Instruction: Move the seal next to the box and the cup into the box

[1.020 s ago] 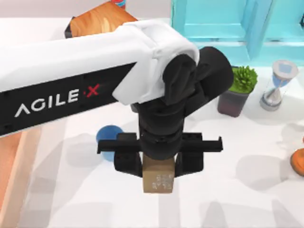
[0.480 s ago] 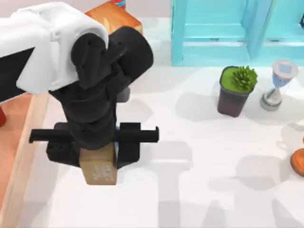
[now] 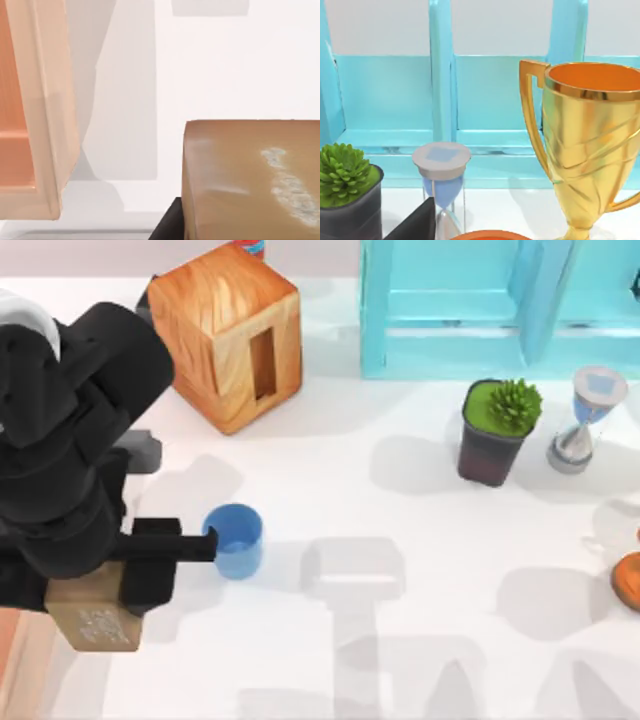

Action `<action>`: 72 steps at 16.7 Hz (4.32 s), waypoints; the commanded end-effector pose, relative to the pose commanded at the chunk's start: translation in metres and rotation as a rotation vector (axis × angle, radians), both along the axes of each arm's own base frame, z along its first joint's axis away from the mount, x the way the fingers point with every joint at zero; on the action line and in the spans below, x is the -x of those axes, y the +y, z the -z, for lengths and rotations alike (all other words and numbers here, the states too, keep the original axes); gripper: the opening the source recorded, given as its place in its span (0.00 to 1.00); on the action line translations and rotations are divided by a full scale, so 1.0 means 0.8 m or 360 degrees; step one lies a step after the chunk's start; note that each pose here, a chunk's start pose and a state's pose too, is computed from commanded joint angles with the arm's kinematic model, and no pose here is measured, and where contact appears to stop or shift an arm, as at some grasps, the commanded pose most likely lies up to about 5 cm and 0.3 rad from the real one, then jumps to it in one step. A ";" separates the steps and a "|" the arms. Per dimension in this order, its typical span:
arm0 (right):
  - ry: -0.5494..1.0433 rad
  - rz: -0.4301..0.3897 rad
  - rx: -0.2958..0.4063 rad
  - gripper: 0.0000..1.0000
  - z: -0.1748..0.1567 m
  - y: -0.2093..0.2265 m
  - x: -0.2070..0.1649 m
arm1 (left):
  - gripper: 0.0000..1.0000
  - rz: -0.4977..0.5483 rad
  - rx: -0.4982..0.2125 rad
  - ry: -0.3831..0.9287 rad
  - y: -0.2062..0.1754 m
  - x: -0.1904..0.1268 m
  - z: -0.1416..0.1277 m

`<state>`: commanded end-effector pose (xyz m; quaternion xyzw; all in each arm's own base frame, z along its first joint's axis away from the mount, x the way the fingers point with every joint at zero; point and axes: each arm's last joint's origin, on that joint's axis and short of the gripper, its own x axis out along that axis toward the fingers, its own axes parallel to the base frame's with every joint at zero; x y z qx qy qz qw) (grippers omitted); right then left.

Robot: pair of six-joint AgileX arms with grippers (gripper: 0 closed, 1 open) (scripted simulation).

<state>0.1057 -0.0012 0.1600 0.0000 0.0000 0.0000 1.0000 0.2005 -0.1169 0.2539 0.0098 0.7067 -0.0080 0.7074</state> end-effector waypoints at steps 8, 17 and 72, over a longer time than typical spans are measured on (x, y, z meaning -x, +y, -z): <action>0.0000 0.0000 0.0000 1.00 0.000 0.000 0.000 | 0.00 -0.0008 0.0003 -0.0014 0.000 -0.003 0.040; 0.0000 0.0000 0.0000 1.00 0.000 0.000 0.000 | 0.00 0.0000 0.0000 0.0000 0.001 0.000 0.081; 0.0000 0.0000 0.0000 1.00 0.000 0.000 0.000 | 1.00 -0.0008 0.0004 0.0002 -0.128 -0.153 0.049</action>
